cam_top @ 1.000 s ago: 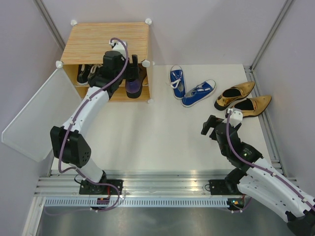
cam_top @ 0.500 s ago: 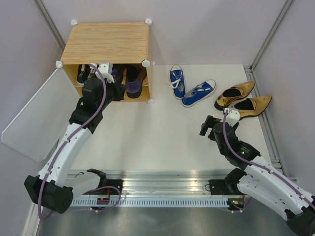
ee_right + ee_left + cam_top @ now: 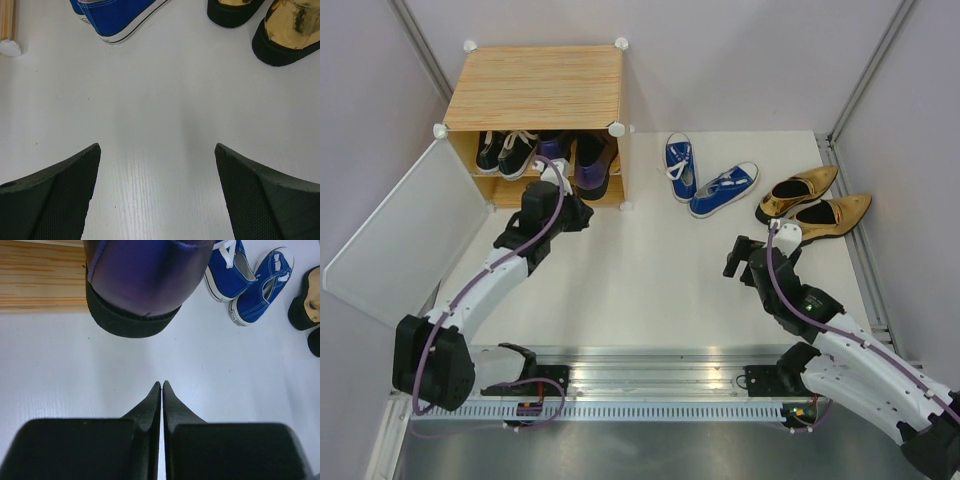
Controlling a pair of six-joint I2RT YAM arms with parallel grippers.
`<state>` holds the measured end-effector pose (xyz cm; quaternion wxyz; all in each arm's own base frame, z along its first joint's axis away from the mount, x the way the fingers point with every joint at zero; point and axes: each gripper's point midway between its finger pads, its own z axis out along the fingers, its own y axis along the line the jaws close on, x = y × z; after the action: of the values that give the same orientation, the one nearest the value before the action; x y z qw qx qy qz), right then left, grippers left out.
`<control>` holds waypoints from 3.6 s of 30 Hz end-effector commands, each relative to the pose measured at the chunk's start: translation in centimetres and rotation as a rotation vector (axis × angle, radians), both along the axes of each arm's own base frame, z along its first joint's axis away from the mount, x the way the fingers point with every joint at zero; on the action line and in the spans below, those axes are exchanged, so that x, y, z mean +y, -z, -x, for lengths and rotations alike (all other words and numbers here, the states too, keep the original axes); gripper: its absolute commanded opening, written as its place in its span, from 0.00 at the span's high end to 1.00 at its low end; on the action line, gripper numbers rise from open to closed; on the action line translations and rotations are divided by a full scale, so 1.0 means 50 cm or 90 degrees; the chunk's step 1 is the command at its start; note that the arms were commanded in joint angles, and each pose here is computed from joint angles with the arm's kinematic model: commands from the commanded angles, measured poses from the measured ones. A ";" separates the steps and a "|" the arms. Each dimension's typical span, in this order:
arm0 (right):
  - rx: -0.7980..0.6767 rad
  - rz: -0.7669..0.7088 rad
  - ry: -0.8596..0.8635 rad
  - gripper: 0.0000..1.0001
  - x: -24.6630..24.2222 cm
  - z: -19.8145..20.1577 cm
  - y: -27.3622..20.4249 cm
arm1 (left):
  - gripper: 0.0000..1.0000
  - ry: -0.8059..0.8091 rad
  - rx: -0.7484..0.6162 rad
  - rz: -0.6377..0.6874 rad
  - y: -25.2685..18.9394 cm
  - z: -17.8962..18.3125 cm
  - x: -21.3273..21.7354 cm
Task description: Place and organize the shoes in the shoe cabinet
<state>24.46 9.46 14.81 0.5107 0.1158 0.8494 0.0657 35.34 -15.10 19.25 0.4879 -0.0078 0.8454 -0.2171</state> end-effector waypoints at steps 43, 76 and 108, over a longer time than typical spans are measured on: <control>0.000 -0.003 0.012 0.02 -0.004 -0.027 -0.011 | 0.98 -0.025 -0.104 -0.048 -0.065 -0.255 -0.049; 0.005 -0.061 -0.048 0.02 0.028 -0.001 -0.012 | 0.23 0.012 -0.057 -0.099 -0.117 0.179 0.104; 0.062 0.079 -0.027 0.33 0.164 -0.605 0.044 | 0.00 -0.078 -0.213 -0.074 -0.155 0.235 0.161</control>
<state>51.45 19.00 12.56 0.4622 0.0696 0.8836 0.0291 23.51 -6.93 26.06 0.6173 0.0070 0.7757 -0.1308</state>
